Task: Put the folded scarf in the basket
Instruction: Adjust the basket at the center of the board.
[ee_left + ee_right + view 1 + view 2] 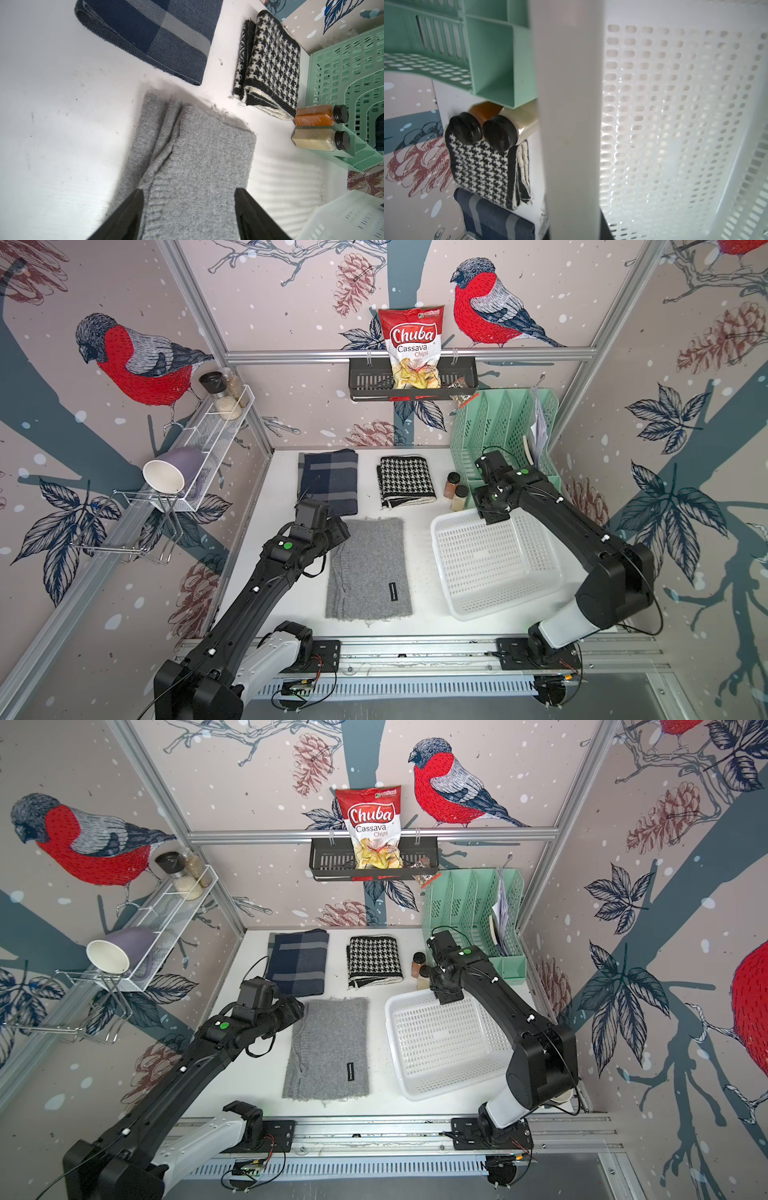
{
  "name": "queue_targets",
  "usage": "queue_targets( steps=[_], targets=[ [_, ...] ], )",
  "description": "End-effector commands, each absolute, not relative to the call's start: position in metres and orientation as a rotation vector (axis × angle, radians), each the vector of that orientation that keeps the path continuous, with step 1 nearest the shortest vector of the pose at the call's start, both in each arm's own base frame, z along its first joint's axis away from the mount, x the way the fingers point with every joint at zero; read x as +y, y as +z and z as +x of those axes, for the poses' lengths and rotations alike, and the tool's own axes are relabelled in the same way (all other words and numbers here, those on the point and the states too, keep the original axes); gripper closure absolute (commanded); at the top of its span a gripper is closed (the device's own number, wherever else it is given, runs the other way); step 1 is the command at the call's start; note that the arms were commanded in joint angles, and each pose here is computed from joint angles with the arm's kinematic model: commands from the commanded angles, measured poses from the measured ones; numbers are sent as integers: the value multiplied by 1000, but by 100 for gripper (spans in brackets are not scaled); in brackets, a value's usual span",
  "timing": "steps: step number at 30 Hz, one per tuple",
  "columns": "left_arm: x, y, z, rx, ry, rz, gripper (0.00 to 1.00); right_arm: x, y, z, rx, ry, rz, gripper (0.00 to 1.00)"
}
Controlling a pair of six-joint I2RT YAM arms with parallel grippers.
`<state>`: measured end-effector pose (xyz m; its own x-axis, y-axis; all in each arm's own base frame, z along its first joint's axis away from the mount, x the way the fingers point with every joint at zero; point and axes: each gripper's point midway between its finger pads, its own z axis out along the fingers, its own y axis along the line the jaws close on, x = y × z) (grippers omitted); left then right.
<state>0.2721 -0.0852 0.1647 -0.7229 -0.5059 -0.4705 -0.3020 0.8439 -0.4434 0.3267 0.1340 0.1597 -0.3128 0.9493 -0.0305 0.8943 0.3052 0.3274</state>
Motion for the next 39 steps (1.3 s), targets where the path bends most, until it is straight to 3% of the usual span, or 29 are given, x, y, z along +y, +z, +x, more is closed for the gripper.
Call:
queue_targets(
  steps=[1, 8, 35, 36, 39],
  targets=[
    [-88, 168, 275, 2408, -469, -587, 27, 144, 152, 335, 2333, 517, 1869, 100],
    [-90, 166, 276, 2414, -464, -586, 27, 148, 149, 355, 2286, 543, 1979, 100],
    [-95, 154, 270, 2442, -456, -578, 27, 147, 98, 350, 2238, 433, 2066, 100],
    [-95, 153, 269, 2444, -455, -576, 27, 147, 96, 351, 2236, 452, 2068, 99],
    [-95, 153, 267, 2449, -454, -572, 26, 147, 93, 352, 2237, 468, 2051, 82]
  ],
)
